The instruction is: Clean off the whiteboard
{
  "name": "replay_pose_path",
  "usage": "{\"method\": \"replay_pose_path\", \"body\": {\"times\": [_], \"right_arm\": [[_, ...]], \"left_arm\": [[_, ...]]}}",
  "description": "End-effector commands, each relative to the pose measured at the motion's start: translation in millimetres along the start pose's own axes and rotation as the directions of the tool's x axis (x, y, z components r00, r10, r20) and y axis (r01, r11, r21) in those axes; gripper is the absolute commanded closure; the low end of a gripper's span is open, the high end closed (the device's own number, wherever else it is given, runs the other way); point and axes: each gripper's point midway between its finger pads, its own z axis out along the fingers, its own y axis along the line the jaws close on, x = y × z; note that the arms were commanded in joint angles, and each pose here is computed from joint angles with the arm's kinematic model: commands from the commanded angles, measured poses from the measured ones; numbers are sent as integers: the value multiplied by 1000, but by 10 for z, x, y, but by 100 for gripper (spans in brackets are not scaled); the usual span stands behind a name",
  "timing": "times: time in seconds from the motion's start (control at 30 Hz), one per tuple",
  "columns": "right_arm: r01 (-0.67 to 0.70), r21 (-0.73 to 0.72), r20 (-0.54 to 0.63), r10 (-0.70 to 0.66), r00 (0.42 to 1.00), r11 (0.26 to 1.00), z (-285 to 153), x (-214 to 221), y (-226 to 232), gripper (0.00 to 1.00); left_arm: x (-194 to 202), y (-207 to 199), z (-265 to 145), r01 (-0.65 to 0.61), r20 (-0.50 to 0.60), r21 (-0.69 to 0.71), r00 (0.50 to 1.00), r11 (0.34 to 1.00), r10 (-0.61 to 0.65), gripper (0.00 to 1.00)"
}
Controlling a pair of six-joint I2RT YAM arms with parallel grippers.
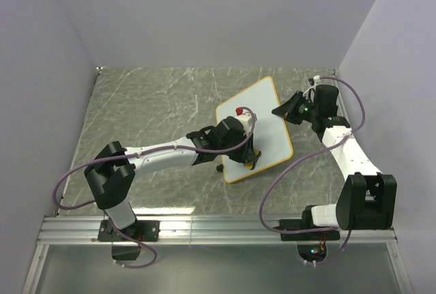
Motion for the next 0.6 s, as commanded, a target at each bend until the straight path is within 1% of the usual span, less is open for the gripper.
{"method": "replay_pose_path", "body": {"times": [0.0, 0.03, 0.07, 0.1, 0.13, 0.17, 0.23, 0.3, 0.33, 0.4, 0.43, 0.5, 0.53, 0.57], "right_arm": [[-120, -5, -15, 119, 993, 993, 5, 18, 179, 100], [-119, -3, -18, 119, 993, 993, 4, 33, 175, 100], [-114, -9, -13, 114, 993, 993, -13, 28, 192, 100], [-114, -12, -12, 114, 993, 993, -20, 33, 196, 100], [-125, -11, -15, 125, 992, 992, -20, 62, 180, 100], [-117, -24, -2, 117, 993, 993, -38, 44, 208, 100], [-126, -22, -4, 126, 992, 992, -39, 88, 178, 100], [-122, -22, 6, 123, 992, 992, -65, 114, 161, 100], [-122, -17, 15, 123, 992, 992, -69, 114, 146, 100], [-119, -18, 26, 119, 993, 993, -105, 134, 136, 100], [-115, -18, 25, 115, 993, 993, -113, 150, 137, 100], [-112, -20, 28, 113, 993, 993, -146, 177, 131, 100], [-109, -23, 28, 109, 994, 994, -161, 190, 141, 100], [-99, -33, 40, 101, 994, 995, -206, 181, 179, 100]], "left_arm": [[-165, -184, -43, -9, 10, 47, 1000, 999, 8, 100], [-324, -16, -117, 17, 34, 7, 999, 1000, -17, 100], [-550, -39, -266, 20, 85, 13, 996, 1000, -21, 100], [-673, 23, -355, 28, 109, -5, 994, 1000, -27, 100], [-797, 201, -462, 38, 125, -53, 992, 998, -31, 100], [-1015, 193, -628, 28, 179, -71, 984, 997, -15, 100], [-1226, 374, -820, 20, 221, -140, 975, 990, 12, 100], [-1350, 485, -1021, 30, 248, -184, 969, 982, 17, 100], [-1408, 626, -1101, 48, 262, -209, 965, 977, 9, 100], [-1387, 773, -1225, 67, 269, -228, 963, 971, -4, 100], [-1390, 928, -1285, 89, 277, -253, 961, 963, -16, 100], [-1224, 1175, -1359, 115, 262, -303, 965, 946, -33, 100], [-1191, 1364, -1418, 145, 267, -334, 962, 931, -54, 100], [-1028, 1523, -1441, 164, 249, -363, 966, 917, -74, 100]]}}
